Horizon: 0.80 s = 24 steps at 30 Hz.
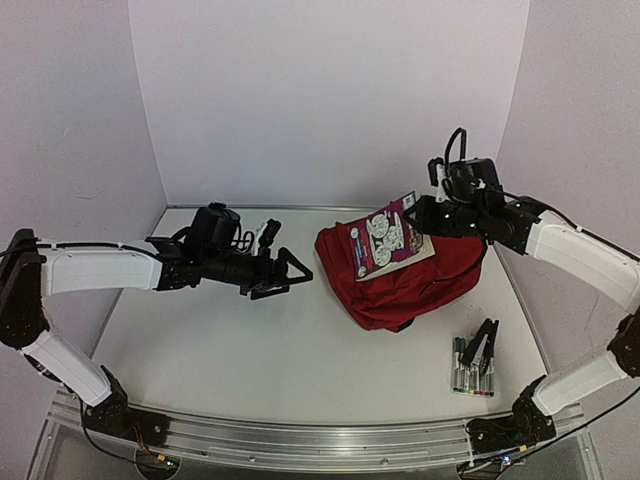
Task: Pack the student bag
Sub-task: Pick up the book from the center of the board, then adjust the student bag at the center of the board.
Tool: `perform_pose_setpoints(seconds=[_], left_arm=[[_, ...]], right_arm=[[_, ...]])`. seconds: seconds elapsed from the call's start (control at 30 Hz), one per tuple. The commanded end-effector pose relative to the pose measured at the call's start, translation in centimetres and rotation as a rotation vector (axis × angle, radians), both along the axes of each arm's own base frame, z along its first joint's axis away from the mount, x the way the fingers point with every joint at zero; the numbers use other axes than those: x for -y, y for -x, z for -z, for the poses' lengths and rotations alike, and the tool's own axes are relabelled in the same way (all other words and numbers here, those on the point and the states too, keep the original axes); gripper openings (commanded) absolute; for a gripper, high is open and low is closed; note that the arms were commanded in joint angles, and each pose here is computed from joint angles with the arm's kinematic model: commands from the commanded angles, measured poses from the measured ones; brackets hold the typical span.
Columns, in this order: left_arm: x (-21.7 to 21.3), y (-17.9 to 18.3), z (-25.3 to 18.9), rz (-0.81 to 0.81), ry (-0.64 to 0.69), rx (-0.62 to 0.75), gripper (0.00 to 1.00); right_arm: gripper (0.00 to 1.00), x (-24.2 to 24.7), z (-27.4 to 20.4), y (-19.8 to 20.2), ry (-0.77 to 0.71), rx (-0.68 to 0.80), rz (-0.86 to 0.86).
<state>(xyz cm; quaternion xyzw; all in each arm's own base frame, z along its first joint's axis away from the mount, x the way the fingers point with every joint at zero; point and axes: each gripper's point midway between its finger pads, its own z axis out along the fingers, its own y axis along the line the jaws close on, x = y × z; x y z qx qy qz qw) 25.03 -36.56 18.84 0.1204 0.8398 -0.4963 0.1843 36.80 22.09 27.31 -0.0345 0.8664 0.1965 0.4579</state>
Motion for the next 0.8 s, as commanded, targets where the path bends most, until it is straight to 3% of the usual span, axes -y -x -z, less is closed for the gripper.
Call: perform_pose_setpoints(seconds=[0.0,0.3,0.6,0.67,0.77], left_arm=[[2.5,-3.0,0.0,-0.088,0.144,-0.044,0.9],[7.4,-6.5,3.4,-0.074,0.192,-0.138,0.84],[10.3,-6.8,7.9,-0.042,0.14,-0.249,0.82],[10.4,-6.7,8.9,-0.054,0.146,-0.287,0.77],[10.9,-6.7,9.2,-0.055,0.162,-0.306,0.62]], right_arm=[[0.0,4.8,-10.3,-1.1,-0.173,0.294,0.221],[0.0,7.3,-12.8,0.8,-0.2,0.364,0.286],[0.0,8.6,-14.6,2.9,-0.23,0.414,0.284],[0.0,8.7,-14.9,3.1,-0.235,0.421,0.285],[0.0,8.7,-14.9,3.2,-0.237,0.42,0.281]])
